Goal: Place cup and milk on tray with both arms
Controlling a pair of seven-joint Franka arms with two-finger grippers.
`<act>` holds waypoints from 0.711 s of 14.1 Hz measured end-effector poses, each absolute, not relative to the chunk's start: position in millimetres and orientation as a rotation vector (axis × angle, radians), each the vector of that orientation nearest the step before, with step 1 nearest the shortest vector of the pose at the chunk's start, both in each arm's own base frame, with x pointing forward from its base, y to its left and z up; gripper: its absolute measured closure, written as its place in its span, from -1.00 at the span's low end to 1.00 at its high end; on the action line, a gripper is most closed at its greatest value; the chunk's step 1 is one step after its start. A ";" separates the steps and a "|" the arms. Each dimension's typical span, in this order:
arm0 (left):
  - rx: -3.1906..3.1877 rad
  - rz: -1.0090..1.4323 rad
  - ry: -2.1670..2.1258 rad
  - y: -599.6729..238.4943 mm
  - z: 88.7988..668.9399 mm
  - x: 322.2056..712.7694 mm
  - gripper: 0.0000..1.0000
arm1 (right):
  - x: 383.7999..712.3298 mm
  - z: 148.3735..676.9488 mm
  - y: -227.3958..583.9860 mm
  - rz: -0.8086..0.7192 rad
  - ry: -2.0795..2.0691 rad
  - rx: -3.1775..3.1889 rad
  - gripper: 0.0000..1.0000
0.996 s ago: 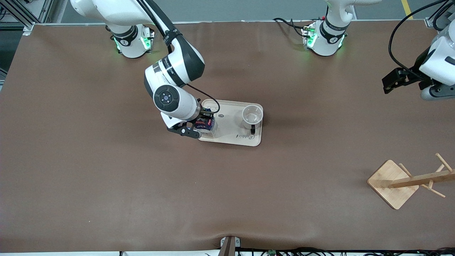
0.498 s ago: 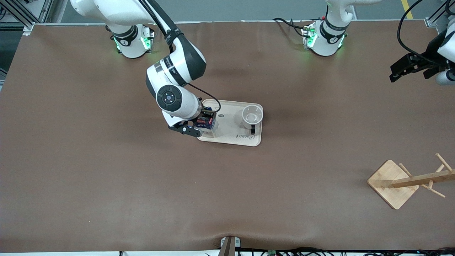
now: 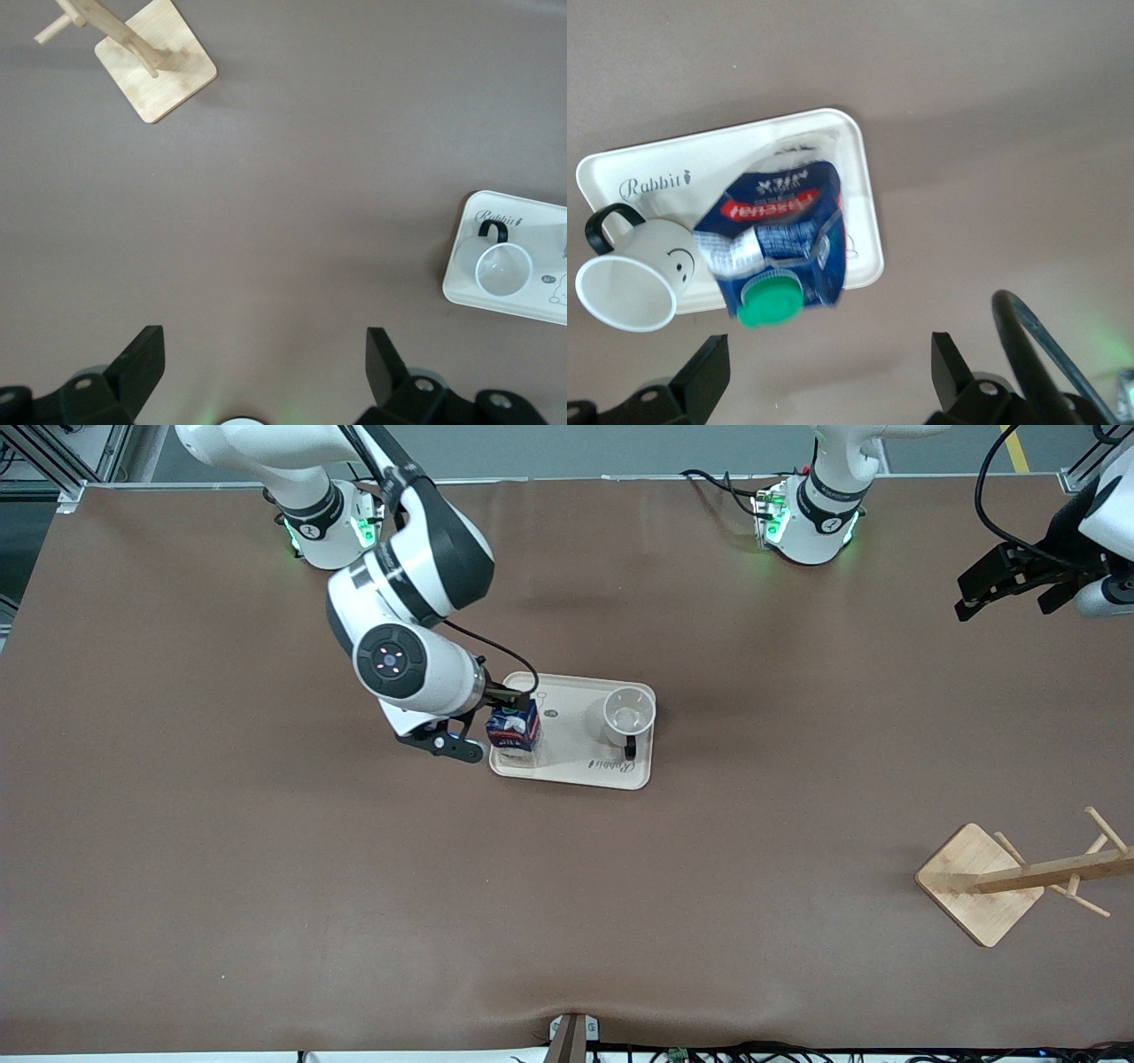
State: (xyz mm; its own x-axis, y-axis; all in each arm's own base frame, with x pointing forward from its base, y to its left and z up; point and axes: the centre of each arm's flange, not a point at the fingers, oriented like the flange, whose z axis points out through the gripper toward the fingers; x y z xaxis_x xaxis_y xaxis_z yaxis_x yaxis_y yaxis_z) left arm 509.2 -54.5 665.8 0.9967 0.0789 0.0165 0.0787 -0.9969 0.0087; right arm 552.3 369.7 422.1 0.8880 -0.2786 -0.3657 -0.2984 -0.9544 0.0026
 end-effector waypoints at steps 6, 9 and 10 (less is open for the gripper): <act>3.130 0.030 0.169 -77.8 663.8 505.2 -1.00 | 621.8 481.9 241.5 0.702 0.721 -2.628 -1.00; 3.130 0.036 0.173 -77.7 665.7 503.9 -1.00 | 624.5 484.4 226.7 0.707 0.738 -2.646 -1.00; 3.130 0.037 0.168 -79.3 666.0 503.4 -1.00 | 626.4 490.9 224.7 0.653 0.730 -2.697 -1.00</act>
State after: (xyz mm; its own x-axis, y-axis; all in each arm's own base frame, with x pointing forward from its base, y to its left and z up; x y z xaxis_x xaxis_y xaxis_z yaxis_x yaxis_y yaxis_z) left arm 503.4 -79.3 666.0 0.9940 0.1072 0.0231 0.1070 -0.9942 0.0077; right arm 626.4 224.7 490.9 0.7712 -0.4086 -0.4881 -0.5308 -0.8361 -0.1388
